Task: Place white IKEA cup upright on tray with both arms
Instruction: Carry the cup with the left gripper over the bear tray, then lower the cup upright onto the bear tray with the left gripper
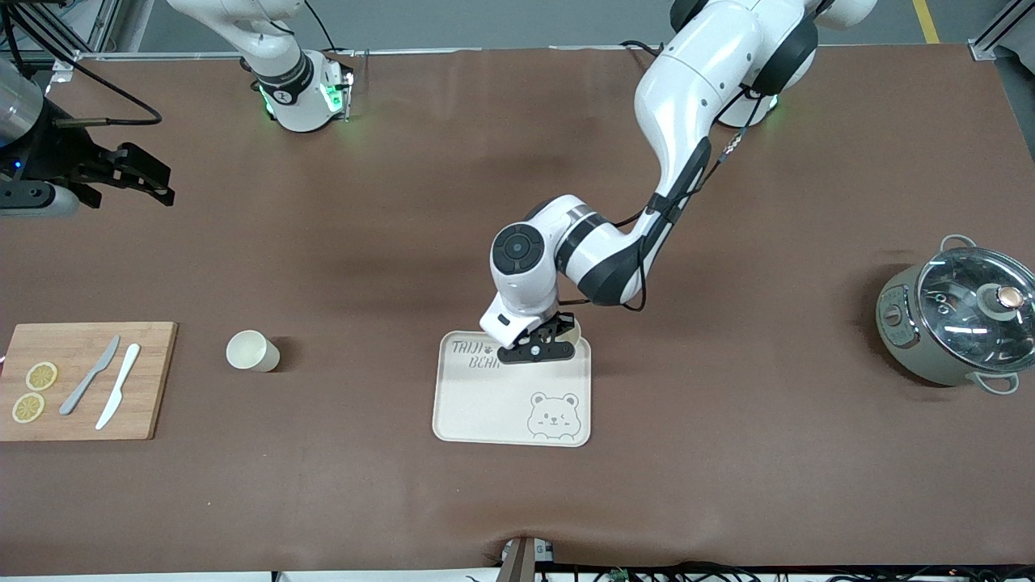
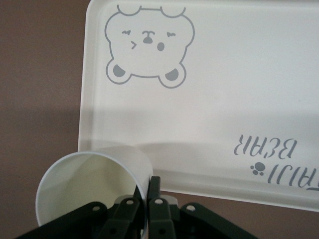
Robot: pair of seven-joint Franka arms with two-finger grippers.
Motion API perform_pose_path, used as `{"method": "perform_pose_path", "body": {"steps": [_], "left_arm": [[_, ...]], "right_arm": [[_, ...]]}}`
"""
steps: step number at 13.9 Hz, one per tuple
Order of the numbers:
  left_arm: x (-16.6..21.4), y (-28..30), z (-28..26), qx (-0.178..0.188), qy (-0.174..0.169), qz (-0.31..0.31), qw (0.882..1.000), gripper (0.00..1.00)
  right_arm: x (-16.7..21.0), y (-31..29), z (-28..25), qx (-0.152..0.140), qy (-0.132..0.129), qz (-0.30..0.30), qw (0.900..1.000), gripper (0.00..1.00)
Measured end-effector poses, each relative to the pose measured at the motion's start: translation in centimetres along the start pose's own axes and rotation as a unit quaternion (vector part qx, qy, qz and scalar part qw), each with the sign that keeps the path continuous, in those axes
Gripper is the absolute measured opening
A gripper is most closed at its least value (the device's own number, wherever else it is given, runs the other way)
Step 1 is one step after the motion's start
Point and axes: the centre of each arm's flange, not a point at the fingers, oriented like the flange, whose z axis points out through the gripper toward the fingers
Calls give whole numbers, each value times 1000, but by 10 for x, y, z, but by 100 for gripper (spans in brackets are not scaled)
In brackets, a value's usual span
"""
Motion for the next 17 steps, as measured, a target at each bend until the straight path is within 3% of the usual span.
{"method": "perform_pose_path", "body": {"steps": [17], "left_arm": [[19, -4, 19, -4, 39, -2, 999, 4]], "right_arm": [[0, 0, 0, 0, -1, 0, 1000, 100]]}}
